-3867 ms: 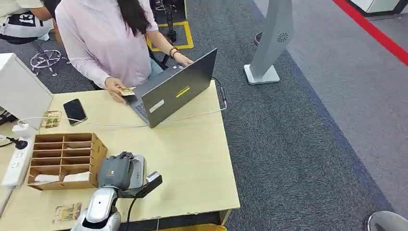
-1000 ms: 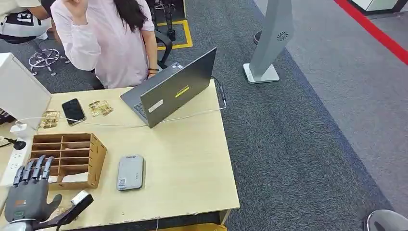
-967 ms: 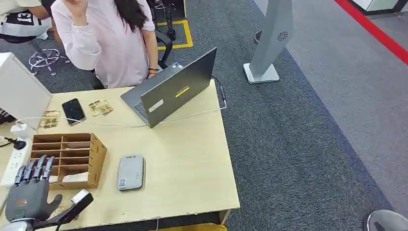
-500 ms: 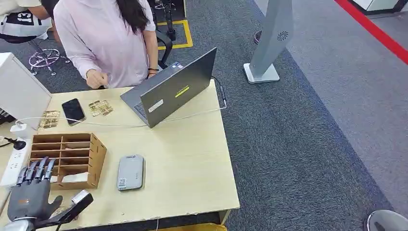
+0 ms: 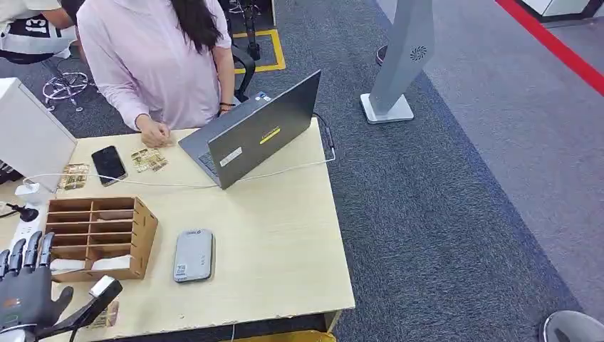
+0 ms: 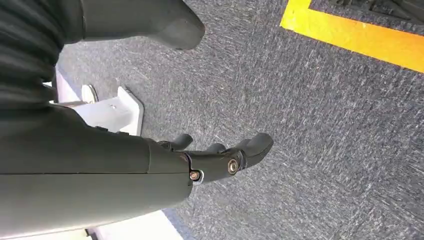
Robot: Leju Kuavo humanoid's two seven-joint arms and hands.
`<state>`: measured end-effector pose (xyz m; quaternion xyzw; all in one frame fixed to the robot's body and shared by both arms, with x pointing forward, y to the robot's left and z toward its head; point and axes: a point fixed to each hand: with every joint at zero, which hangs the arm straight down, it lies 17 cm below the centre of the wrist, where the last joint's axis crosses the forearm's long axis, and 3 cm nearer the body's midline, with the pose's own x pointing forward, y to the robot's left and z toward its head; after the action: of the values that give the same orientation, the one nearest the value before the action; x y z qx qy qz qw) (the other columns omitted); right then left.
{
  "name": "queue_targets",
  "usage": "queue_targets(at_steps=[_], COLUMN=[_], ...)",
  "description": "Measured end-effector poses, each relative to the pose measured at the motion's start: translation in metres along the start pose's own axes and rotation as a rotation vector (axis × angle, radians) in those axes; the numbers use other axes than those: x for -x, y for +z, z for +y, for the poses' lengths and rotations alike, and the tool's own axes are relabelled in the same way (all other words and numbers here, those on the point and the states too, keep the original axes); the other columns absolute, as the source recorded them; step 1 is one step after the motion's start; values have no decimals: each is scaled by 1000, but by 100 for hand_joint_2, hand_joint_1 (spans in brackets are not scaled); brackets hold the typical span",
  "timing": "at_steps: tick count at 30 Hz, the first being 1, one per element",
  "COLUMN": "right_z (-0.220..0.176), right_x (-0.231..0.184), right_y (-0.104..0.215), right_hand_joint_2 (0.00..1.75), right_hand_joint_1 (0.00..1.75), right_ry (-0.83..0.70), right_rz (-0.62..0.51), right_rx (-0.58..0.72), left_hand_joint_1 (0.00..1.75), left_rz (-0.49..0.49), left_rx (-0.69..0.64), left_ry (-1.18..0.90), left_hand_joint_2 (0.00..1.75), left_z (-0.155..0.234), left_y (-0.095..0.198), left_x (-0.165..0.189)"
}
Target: Pass the card to the sensor for recognition and then transmit it.
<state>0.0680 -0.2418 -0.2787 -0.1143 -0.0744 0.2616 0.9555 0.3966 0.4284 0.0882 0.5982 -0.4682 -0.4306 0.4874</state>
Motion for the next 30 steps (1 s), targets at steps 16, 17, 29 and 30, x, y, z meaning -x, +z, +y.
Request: queue_targets(at_steps=[16,17,29,30], right_z=[0,0,-1,-1], right_x=[-1,-1,-2,-2], right_y=[0,0,0,0], right_hand_joint_2=[175,175,175,175], right_hand_joint_1=[0,0,0,0], right_ry=[20,22,28,29], right_rz=[-8,-8,-10,-10], right_rx=[0,0,1,1], left_hand_joint_1=[0,0,0,0], left_rz=[49,58,96,97], left_rx=[26,26,50,50], left_ry=[13,15,13,14], left_hand_joint_2=[175,175,175,175], left_z=[-13,-14,-26,-26], left_y=[-4,-6,-10,-11], left_x=[18,23,41,42])
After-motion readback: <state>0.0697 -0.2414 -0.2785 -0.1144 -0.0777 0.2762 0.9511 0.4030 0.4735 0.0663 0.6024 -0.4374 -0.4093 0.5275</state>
